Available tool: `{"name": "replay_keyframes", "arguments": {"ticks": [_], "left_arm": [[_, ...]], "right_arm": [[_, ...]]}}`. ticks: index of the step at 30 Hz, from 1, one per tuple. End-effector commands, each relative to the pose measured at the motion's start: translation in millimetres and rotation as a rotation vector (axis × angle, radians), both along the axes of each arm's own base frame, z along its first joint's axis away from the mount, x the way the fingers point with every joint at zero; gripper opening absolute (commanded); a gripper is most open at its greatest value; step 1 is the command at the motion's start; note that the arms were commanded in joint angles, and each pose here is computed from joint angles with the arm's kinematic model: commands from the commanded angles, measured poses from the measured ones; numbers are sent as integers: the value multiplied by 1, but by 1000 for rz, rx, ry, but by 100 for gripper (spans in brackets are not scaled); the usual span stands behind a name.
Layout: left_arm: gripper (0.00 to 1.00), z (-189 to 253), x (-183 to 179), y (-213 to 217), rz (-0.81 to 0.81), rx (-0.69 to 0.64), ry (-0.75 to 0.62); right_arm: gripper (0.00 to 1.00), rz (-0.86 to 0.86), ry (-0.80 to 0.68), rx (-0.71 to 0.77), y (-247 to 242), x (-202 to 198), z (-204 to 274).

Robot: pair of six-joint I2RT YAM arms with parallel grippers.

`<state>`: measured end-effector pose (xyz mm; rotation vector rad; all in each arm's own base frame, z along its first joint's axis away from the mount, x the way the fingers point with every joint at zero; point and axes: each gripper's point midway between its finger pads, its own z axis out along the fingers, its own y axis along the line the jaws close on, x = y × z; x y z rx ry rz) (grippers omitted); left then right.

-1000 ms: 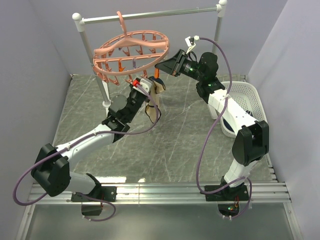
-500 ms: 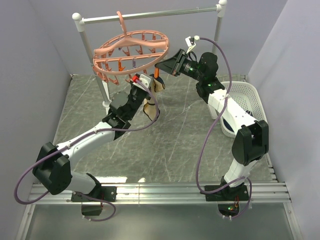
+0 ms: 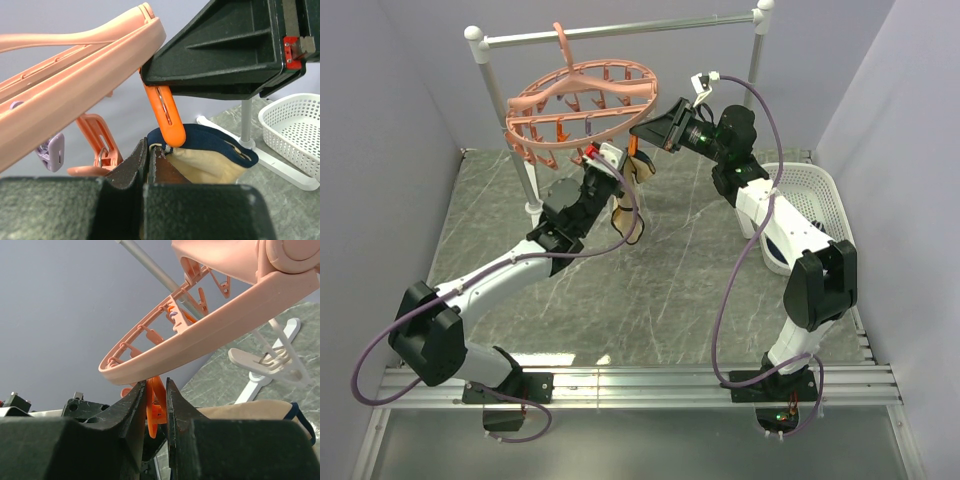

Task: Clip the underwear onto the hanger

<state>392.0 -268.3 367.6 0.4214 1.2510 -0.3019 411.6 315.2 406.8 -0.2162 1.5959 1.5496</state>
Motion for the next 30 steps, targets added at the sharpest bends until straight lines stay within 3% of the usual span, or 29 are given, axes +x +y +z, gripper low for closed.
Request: {"name": "replay_keyframes", "arguments": {"ticks": [1,10,15,17,30], "left_arm": [[0,34,-1,2,1,-82,-39],[0,46,1,3,-5,-113,-42],[0,44,-2,2,-19,-103,-41],[0,45,-3,2,-26,-100,-44],[0,43,-3,0,-34,-94,-35]], "right_arm": [[0,-13,-32,15,2,2,4],[0,-18,-66,4,0,1,6],[17,-12,-78,8,1,0,9],[29,-11,-85,7,0,-1,10],[61,-7,-91,6,0,-2,14]]}}
